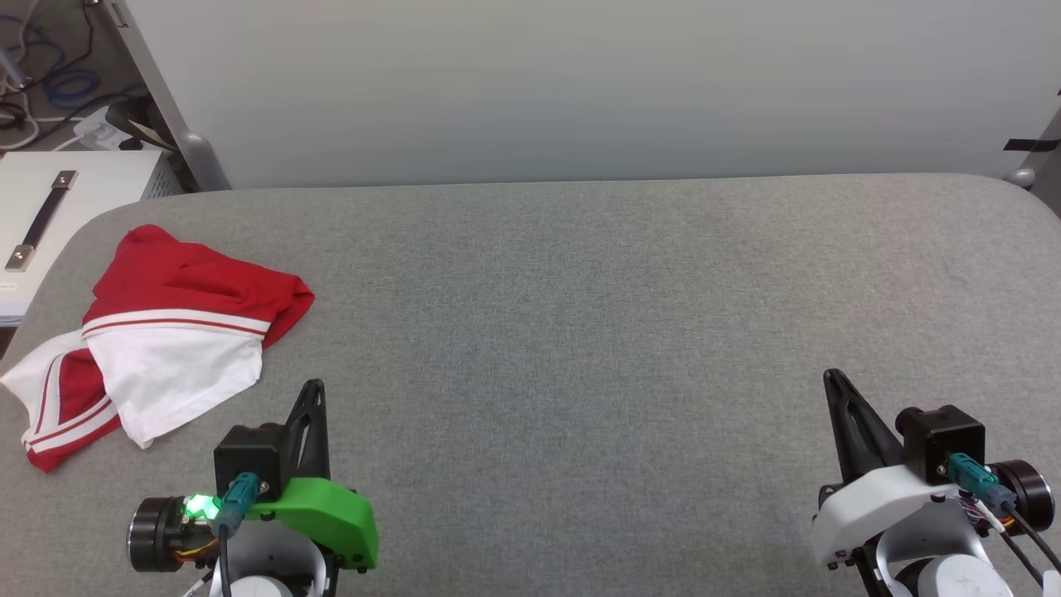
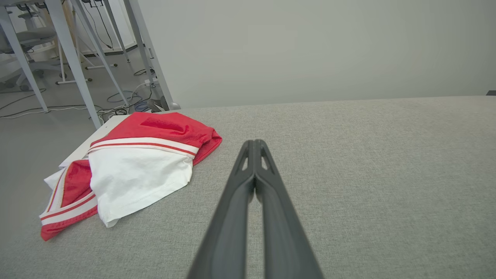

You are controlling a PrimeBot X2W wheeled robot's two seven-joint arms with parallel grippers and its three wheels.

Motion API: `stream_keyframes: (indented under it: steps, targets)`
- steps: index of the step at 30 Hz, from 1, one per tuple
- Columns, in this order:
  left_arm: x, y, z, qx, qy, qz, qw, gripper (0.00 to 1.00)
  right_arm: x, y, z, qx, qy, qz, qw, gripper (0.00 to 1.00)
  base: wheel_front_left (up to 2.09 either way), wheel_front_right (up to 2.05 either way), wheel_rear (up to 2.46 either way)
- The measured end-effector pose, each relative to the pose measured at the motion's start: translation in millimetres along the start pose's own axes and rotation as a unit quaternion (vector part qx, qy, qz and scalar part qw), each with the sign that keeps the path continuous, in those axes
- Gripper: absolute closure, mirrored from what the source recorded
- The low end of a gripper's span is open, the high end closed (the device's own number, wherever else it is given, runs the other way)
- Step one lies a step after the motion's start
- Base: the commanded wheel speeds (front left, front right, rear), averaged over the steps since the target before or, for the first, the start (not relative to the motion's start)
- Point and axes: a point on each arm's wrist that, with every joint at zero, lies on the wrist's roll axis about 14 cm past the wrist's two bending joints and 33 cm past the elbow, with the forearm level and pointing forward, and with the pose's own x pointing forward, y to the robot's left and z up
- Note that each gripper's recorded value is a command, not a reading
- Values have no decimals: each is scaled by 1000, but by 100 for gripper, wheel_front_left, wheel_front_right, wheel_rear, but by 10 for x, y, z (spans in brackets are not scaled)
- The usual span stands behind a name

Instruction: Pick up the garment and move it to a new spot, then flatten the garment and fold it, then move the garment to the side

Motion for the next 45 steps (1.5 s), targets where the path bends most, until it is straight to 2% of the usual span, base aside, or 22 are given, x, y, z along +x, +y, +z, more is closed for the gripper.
stream_keyframes:
  steps: [5, 6, 8, 9, 10, 45]
  targets:
    - [0, 1, 0, 0, 0, 0, 1000, 100, 0, 0, 0, 0, 0, 0, 1000, 100, 0, 0, 0]
    - [0, 0, -1, 0, 0, 0, 1000, 0, 0, -1, -1, 0, 0, 0, 1000, 0, 0, 0, 0]
    - [-1, -1, -3, 0, 0, 0, 1000, 0, 0, -1, -2, 0, 0, 0, 1000, 0, 0, 0, 0]
    - [-1, -1, -3, 0, 0, 0, 1000, 100, 0, -1, -2, 0, 0, 0, 1000, 100, 0, 0, 0]
    - [-1, -1, -3, 0, 1, 0, 1000, 0, 0, -1, -2, 0, 0, 0, 1000, 0, 0, 0, 0]
    - [-17, -47, -45, -36, -13, -9, 999, 0, -5, -40, 68, 25, -31, -6, 999, 0, 0, 0, 0]
